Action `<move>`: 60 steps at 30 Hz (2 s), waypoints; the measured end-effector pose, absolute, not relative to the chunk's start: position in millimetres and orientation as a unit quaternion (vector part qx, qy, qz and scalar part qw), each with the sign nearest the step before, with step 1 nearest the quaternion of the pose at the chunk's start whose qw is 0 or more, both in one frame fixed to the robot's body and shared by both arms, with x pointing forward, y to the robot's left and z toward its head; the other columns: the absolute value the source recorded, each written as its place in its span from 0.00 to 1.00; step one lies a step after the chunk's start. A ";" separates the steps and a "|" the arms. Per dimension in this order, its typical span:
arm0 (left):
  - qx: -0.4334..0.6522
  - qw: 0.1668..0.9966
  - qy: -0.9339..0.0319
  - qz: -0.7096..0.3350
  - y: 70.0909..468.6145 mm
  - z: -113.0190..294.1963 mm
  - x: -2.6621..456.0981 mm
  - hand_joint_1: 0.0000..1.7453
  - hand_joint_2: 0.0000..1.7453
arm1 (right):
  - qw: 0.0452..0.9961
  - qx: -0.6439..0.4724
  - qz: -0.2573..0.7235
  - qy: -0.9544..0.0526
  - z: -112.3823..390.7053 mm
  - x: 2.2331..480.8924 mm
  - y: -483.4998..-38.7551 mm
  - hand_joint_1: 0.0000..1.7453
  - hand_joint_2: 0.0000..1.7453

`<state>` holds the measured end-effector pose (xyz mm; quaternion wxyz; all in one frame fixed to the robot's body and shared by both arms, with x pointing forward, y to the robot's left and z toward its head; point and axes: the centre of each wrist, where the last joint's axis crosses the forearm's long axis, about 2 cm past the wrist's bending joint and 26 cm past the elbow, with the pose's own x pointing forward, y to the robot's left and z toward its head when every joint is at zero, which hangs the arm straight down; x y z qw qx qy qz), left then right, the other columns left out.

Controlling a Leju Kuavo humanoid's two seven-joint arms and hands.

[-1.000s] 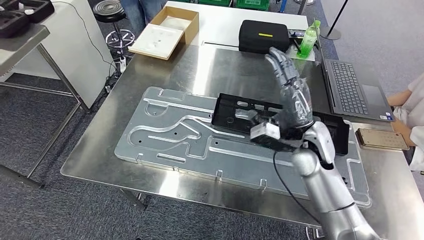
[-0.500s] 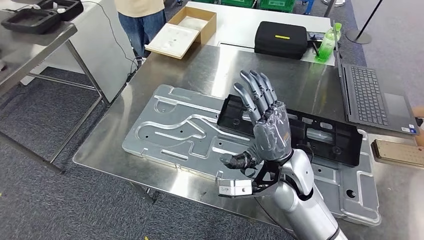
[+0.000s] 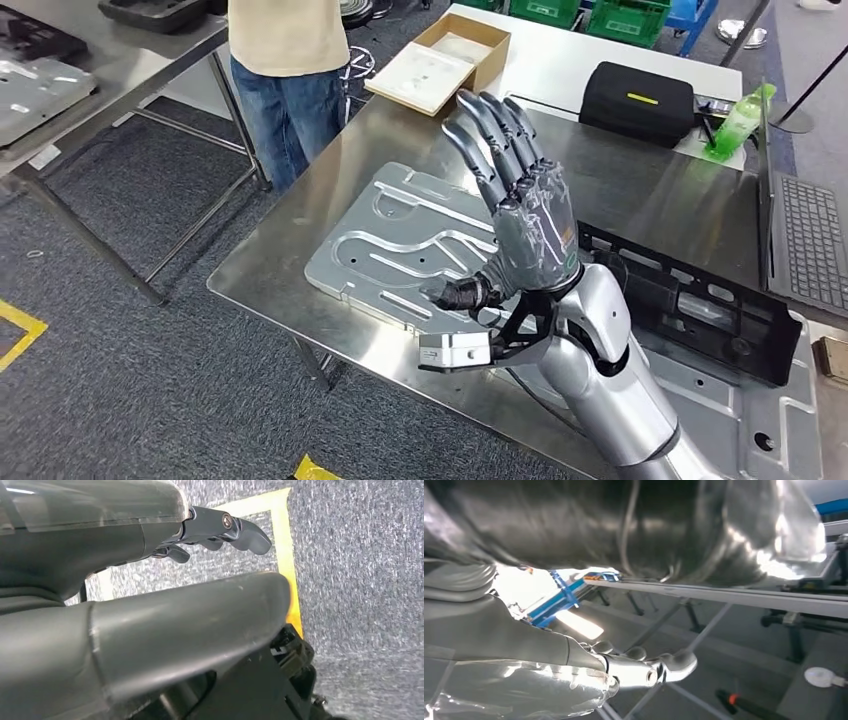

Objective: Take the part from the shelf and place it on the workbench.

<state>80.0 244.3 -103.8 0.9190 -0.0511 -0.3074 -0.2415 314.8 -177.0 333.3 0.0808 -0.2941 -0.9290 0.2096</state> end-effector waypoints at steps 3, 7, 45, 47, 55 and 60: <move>-0.050 0.919 -0.301 -0.249 243.6 -104.2 77.6 0.00 0.00 | 0.080 -0.294 0.212 -0.928 334.5 314.6 -175.6 0.00 0.00; -0.050 0.919 -0.301 -0.251 242.3 -103.9 78.8 0.00 0.00 | 0.070 -0.295 0.213 -0.929 340.1 315.2 -173.5 0.00 0.00; -0.035 0.921 -0.313 -0.231 239.9 -101.5 89.7 0.00 0.00 | 0.044 -0.285 0.213 -0.934 360.2 314.7 -174.2 0.00 0.00; -0.026 0.924 -0.308 -0.226 240.4 -101.8 88.2 0.00 0.00 | 0.045 -0.281 0.211 -0.935 357.6 314.2 -174.7 0.00 0.00; -0.006 0.932 -0.296 -0.210 244.1 -103.8 79.1 0.00 0.00 | 0.044 -0.279 0.208 -0.936 355.4 313.1 -174.8 0.00 0.00; -0.002 0.933 -0.297 -0.205 245.7 -104.5 76.2 0.00 0.00 | 0.040 -0.278 0.206 -0.937 355.8 312.4 -175.3 0.00 0.00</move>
